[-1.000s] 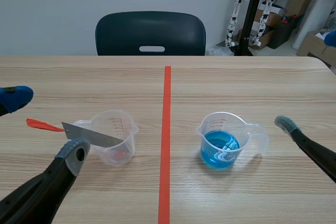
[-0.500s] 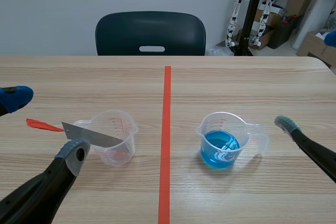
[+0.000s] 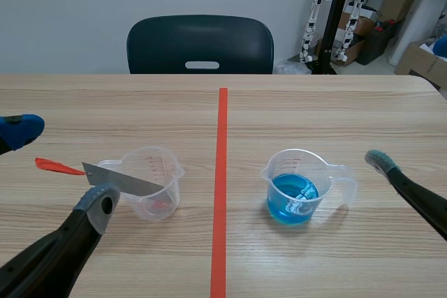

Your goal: Do the redox reaction experiment. lift the metal plate out of the left beaker

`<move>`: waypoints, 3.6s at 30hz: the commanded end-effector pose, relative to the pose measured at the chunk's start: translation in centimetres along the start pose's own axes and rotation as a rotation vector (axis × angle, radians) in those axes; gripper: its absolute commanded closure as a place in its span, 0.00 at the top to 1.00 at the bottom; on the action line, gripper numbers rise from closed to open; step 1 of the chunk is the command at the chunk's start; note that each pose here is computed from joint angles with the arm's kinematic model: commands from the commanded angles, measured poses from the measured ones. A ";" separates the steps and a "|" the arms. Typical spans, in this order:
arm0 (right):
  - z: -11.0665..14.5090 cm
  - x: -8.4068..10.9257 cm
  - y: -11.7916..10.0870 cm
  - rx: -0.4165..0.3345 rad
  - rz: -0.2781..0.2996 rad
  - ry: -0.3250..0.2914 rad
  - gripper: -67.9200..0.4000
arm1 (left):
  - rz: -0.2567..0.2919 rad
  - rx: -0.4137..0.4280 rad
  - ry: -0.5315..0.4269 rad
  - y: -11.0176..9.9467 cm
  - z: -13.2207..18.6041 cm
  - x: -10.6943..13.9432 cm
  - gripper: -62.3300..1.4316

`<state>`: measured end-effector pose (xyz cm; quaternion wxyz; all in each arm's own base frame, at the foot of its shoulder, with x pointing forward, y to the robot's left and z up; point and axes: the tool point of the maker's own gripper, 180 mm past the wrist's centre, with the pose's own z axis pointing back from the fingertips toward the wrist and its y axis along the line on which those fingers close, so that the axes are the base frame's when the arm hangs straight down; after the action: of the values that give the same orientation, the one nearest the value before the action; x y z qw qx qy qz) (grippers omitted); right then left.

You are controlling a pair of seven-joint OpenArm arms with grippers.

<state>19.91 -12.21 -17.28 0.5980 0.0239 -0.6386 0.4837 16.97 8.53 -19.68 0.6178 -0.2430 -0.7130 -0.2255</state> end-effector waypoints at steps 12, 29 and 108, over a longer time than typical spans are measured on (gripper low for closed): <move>-0.1 1.1 -0.3 -0.009 0.014 -0.046 0.96 | 0.009 0.007 -0.032 -0.1 -0.1 0.9 1.00; -1.9 2.9 2.1 0.148 -0.052 -0.136 0.96 | 0.044 0.062 0.063 -0.8 2.1 -0.7 1.00; -24.7 3.9 19.7 0.382 -0.172 -0.026 0.96 | -0.092 0.433 -0.080 -0.2 17.0 -3.7 1.00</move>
<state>24.08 15.74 -32.38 0.6275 0.1981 -0.5115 0.5526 4.29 18.81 -26.02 0.6211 -0.0790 -0.7749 -0.0869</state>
